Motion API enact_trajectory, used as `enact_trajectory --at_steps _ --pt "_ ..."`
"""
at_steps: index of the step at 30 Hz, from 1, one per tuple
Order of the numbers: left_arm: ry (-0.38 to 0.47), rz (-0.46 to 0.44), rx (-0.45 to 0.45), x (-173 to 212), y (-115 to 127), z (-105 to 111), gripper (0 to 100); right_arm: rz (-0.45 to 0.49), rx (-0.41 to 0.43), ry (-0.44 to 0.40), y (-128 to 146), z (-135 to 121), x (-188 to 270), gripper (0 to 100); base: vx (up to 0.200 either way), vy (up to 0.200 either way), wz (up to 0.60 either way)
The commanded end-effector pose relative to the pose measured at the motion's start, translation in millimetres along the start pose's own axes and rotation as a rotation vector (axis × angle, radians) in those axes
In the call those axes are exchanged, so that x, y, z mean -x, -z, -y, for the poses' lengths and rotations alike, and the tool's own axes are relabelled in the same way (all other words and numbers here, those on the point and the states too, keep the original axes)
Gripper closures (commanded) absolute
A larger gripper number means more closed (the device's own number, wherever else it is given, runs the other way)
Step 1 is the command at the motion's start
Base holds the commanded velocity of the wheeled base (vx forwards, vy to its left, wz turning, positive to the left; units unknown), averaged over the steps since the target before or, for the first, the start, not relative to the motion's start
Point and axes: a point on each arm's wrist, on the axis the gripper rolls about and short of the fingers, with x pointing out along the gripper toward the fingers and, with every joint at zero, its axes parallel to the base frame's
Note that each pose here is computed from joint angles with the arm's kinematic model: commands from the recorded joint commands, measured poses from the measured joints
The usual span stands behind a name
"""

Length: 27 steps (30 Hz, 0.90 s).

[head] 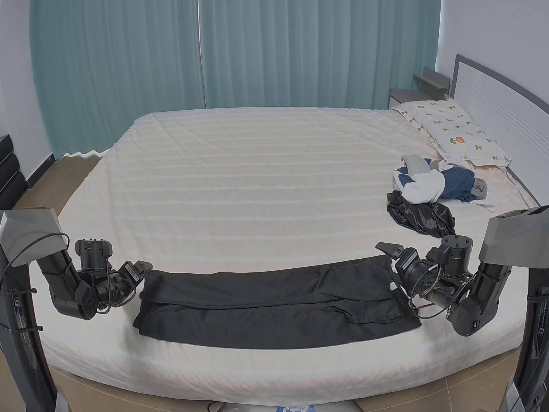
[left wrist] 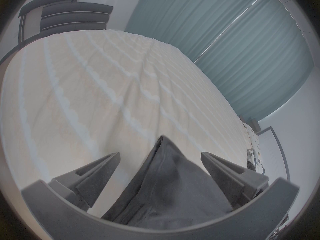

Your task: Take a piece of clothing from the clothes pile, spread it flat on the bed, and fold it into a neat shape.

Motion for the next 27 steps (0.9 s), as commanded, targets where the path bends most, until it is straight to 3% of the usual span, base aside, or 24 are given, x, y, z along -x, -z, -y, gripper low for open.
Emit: enact_trajectory --at_steps 1,5,10,15,19,23,24,27 --pt "0.005 -0.001 -0.009 2 1 1 0 0.011 -0.045 0.051 -2 25 0 0 0.0 0.0 0.0" --pt "0.017 0.001 -0.011 1 -1 2 0 0.018 -0.047 0.044 -4 27 -2 0 0.0 0.0 0.0" --pt "0.092 -0.02 -0.035 3 -5 13 0 0.019 -0.067 0.053 -7 42 -3 0 0.0 0.0 0.0" --pt "0.077 -0.064 -0.196 -7 -9 22 0 0.008 -0.065 0.07 -3 53 -7 0 0.0 0.0 0.0" --pt "0.041 -0.116 -0.237 -13 -20 32 0 0.007 -0.066 0.072 -3 54 -7 0 0.0 0.0 0.0" --pt "0.014 -0.165 -0.328 -18 -21 33 0 0.006 -0.066 0.073 -3 54 -7 0 0.0 0.0 0.0" --pt "0.006 -0.194 -0.409 -19 -19 30 0 0.004 -0.064 0.075 -2 54 -7 0 0.0 0.0 0.0" --pt "0.003 -0.223 -0.46 -19 -12 26 0 0.004 -0.065 0.075 -2 54 -7 0 0.0 0.0 0.0"
